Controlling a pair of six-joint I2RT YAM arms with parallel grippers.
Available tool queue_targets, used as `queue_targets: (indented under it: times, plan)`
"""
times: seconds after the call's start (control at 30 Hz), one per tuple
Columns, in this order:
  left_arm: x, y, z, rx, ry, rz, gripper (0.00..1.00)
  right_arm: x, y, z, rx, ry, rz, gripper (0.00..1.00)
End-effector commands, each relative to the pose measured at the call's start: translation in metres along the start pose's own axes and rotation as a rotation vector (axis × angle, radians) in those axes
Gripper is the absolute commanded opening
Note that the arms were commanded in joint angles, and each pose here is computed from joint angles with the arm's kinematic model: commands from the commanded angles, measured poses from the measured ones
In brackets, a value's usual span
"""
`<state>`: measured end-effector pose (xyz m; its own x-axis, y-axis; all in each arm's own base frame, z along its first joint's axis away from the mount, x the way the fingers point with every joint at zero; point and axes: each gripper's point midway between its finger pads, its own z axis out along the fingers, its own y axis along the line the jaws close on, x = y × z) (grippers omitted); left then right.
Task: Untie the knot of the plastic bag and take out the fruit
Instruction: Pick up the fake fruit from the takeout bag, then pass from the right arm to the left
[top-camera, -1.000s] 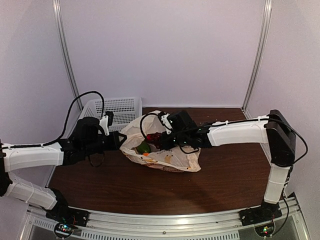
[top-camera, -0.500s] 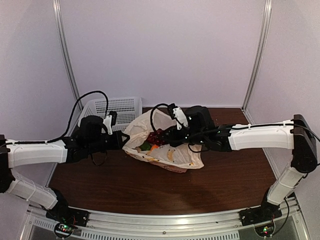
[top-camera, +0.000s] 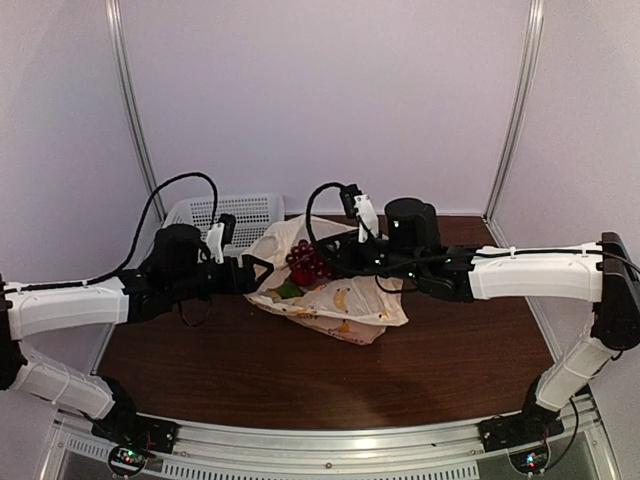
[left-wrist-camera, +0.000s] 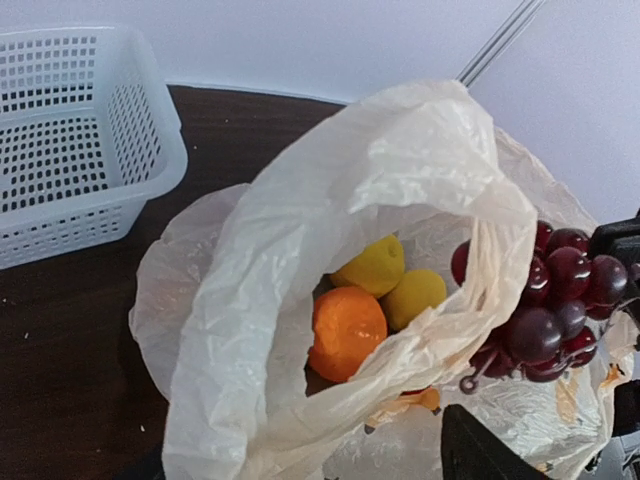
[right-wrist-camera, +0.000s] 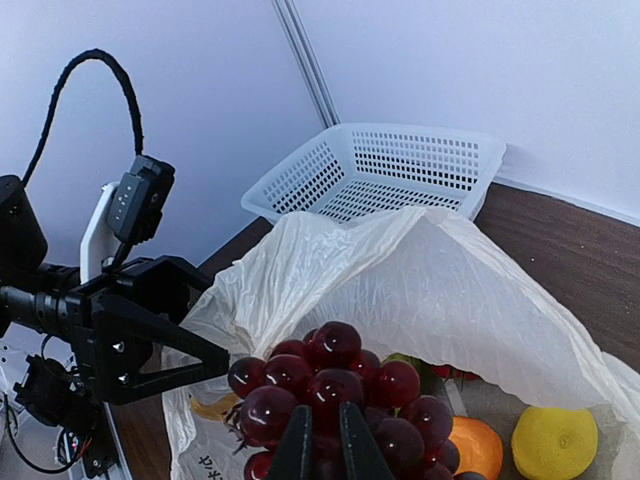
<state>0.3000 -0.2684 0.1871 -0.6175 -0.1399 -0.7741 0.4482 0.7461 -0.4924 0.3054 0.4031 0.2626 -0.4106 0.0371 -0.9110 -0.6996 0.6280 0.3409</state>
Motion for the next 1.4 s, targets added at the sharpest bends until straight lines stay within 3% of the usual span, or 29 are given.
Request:
queue_targets:
  times: [0.0, 0.2, 0.43, 0.7, 0.9, 1.37]
  plan:
    - [-0.039, -0.016, -0.029, 0.022, -0.126, 0.073, 0.83, -0.044, 0.023, -0.012, -0.069, -0.121, 0.011, 0.08]
    - [-0.059, -0.029, -0.06, 0.037, -0.184, 0.127, 0.95, -0.065, 0.033, -0.024, -0.09, -0.156, -0.008, 0.09]
    - [-0.082, -0.097, -0.086, 0.315, -0.188, 0.251, 0.97, -0.083, 0.046, -0.039, -0.118, -0.158, -0.037, 0.1]
    - [-0.08, -0.178, -0.09, 0.631, -0.142, 0.322, 0.98, -0.102, 0.07, -0.055, -0.198, -0.19, -0.033, 0.11]
    - [-0.074, -0.181, -0.06, 0.584, -0.079, 0.31, 0.97, -0.107, 0.088, -0.063, -0.247, -0.189, -0.06, 0.12]
    - [-0.065, -0.163, -0.04, 0.48, -0.048, 0.296, 0.97, -0.109, 0.11, -0.07, -0.326, -0.181, -0.081, 0.13]
